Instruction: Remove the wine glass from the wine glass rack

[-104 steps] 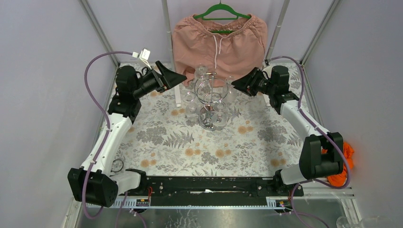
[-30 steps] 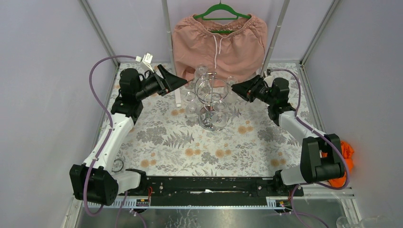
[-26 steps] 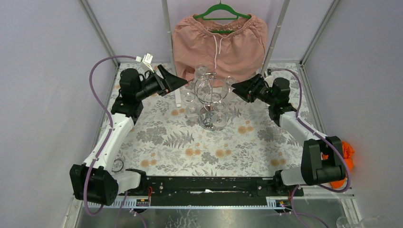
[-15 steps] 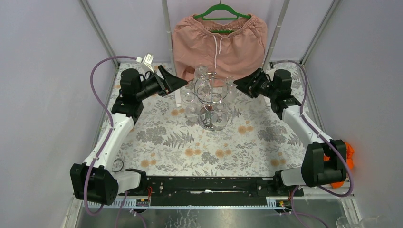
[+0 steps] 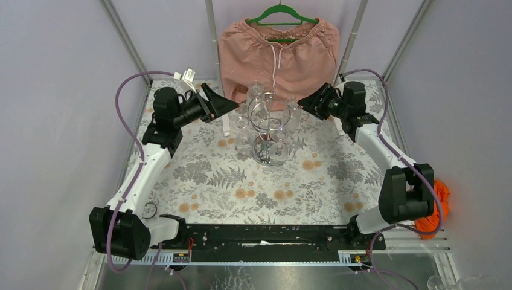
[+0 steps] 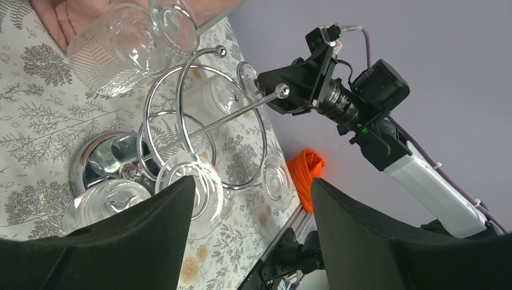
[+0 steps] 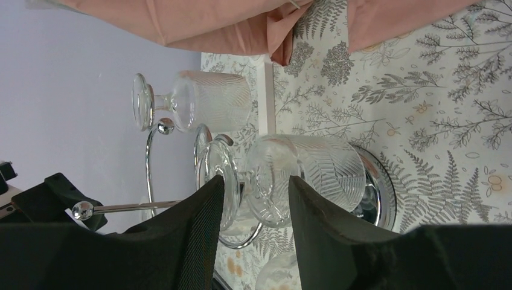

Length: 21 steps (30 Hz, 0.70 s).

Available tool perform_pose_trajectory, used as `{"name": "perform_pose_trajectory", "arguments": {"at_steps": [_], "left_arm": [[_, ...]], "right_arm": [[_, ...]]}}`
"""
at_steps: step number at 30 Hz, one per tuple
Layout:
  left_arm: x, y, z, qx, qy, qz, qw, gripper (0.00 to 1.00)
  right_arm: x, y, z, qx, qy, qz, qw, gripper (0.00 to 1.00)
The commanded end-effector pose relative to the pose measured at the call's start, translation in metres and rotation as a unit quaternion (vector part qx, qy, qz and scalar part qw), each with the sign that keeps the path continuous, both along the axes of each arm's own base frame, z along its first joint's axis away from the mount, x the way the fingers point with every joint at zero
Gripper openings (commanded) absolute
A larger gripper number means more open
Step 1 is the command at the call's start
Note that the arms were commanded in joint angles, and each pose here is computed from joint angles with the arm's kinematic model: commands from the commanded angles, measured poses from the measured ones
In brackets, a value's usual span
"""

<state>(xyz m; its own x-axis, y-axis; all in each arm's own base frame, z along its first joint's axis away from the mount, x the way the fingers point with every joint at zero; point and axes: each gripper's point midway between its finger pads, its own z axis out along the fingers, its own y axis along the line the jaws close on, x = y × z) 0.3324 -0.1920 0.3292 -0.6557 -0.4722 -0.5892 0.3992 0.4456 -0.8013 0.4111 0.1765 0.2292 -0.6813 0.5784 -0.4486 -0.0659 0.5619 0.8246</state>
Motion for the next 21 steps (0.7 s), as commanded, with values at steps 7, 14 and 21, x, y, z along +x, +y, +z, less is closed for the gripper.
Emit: {"name": "perform_pose_trajectory", "arguments": {"at_steps": [7,14,21], "left_arm": [[0.006,0.002,0.008,0.004,-0.024,0.004,1.000,0.77],[0.009,0.003,0.007,0.005,-0.021,0.007,1.000,0.77],[0.010,0.003,0.003,0.005,-0.017,0.008,1.000,0.77]], "right_arm": [[0.023,0.012,0.027,0.043,-0.058,0.040,0.997,0.50],[0.023,0.016,0.033,0.072,-0.055,0.057,0.994,0.37],[0.028,0.013,0.032,0.087,-0.055,0.060,0.993,0.19]]}}
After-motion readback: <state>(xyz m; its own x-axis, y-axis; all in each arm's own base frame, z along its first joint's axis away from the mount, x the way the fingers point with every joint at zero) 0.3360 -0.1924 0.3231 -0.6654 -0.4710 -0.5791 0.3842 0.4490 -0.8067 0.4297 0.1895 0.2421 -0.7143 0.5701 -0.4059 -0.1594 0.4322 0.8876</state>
